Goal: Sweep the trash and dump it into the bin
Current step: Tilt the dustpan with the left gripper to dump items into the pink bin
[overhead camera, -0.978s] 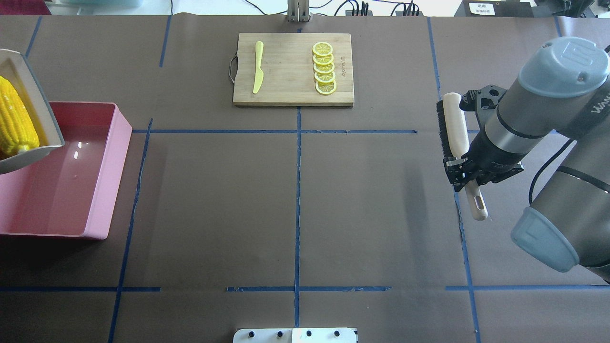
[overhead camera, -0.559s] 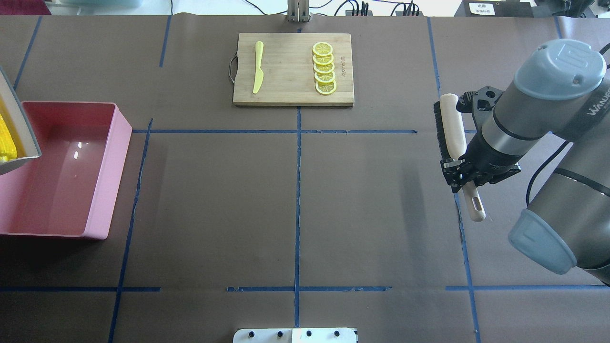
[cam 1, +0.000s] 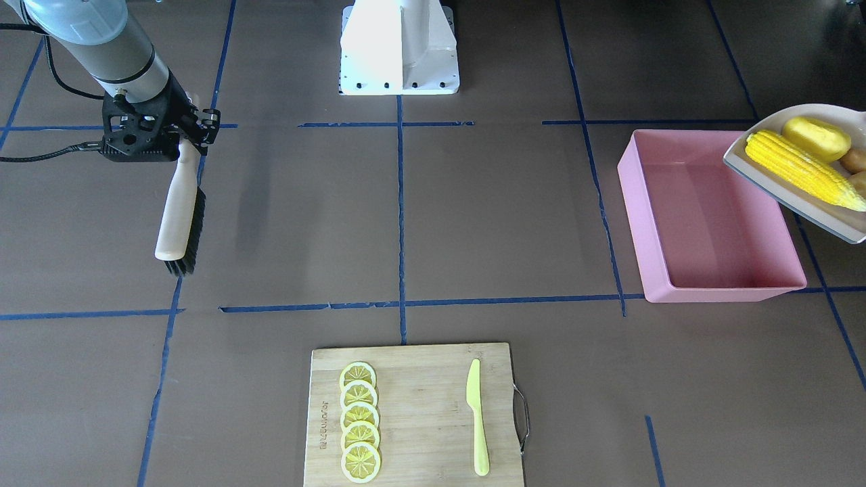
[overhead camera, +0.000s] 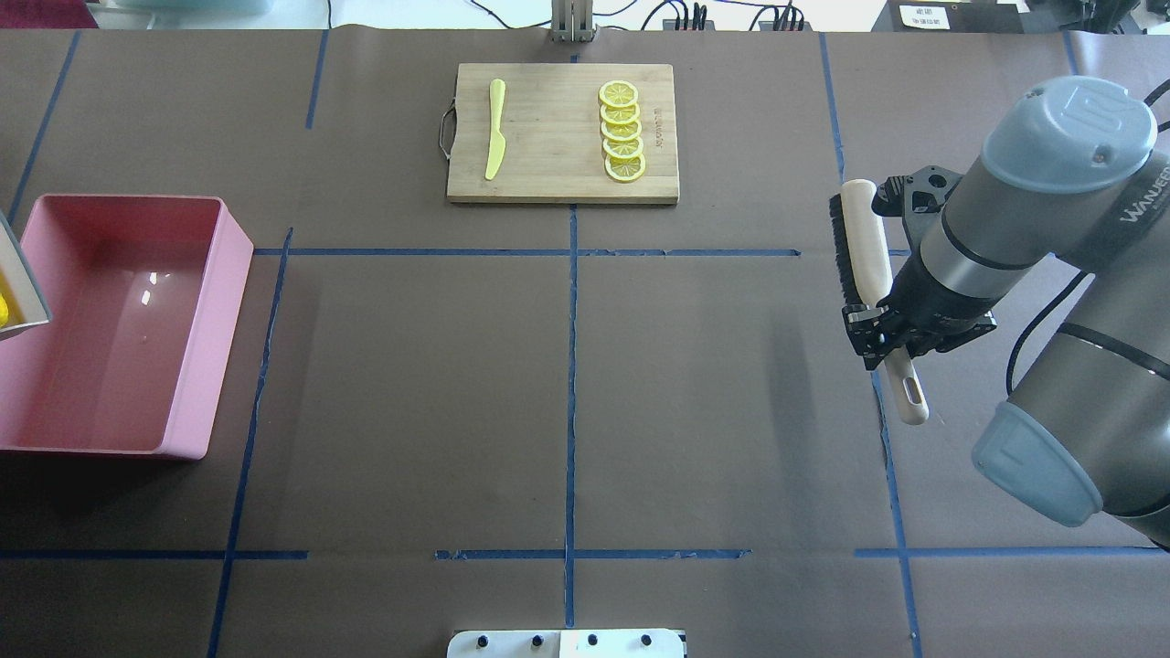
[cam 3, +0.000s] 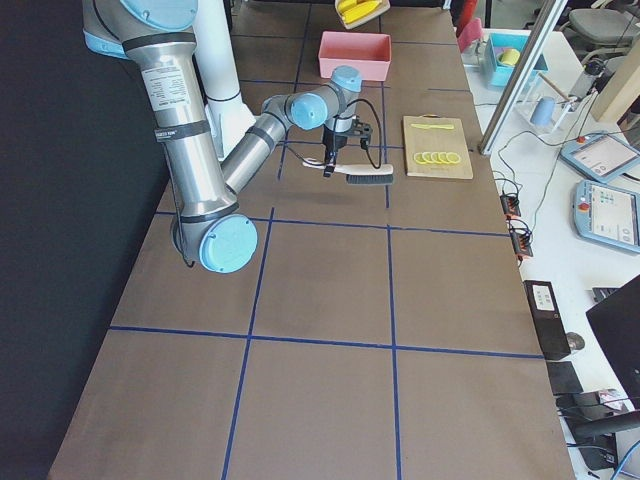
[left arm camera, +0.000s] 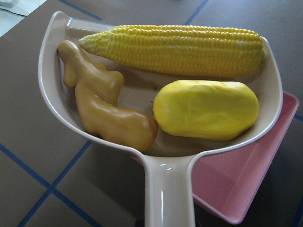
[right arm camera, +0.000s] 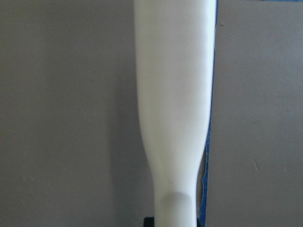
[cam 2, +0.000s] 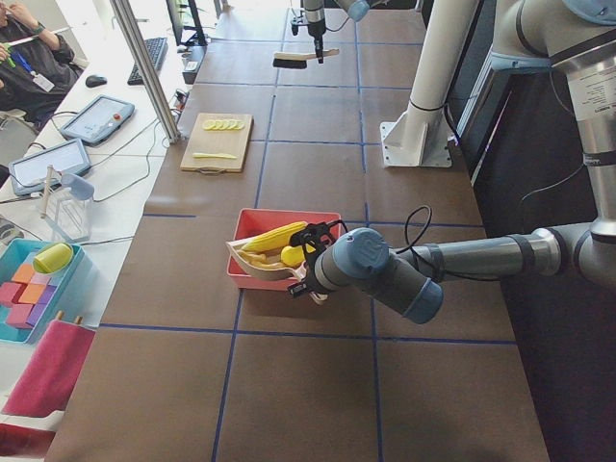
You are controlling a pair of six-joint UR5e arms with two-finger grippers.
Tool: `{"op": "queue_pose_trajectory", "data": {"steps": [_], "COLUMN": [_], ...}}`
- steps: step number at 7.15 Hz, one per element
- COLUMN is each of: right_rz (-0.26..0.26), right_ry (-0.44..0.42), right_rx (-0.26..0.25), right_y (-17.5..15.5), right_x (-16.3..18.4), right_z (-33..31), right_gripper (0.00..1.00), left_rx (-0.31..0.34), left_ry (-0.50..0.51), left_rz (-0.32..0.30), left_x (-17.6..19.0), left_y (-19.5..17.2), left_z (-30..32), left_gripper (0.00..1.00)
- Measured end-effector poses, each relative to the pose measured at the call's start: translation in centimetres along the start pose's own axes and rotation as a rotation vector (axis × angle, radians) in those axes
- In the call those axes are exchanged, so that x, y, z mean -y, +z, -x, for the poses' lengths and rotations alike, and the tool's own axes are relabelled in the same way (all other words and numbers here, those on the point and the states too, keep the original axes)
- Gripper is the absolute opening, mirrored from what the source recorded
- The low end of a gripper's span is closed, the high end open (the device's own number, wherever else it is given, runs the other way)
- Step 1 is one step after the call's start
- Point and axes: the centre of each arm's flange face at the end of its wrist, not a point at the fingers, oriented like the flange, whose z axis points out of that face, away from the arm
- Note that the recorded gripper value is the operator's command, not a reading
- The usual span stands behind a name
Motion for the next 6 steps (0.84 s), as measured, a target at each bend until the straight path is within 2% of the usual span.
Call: {"op": "queue_pose_trajectory", "data": {"steps": [3,6], "right_rz": [0.0,0.001], "right_ry": [-0.002,-0.001], "right_rx": [0.001,0.0], "right_y": [0.0,0.0], "right_x": [-0.1,-0.1], "right_z": [0.1,0.1], "right_gripper": [0.0,0.0], "left_rx": [0.053,0.117], "left_ry": [0.039,0.112], "left_rz": [0.112,0.311], "left_x": [0.7,5.0], "left_y": [-0.4,-4.1], "left_z": [0.2,-1.4], "left_gripper": [0.0,0.0]}}
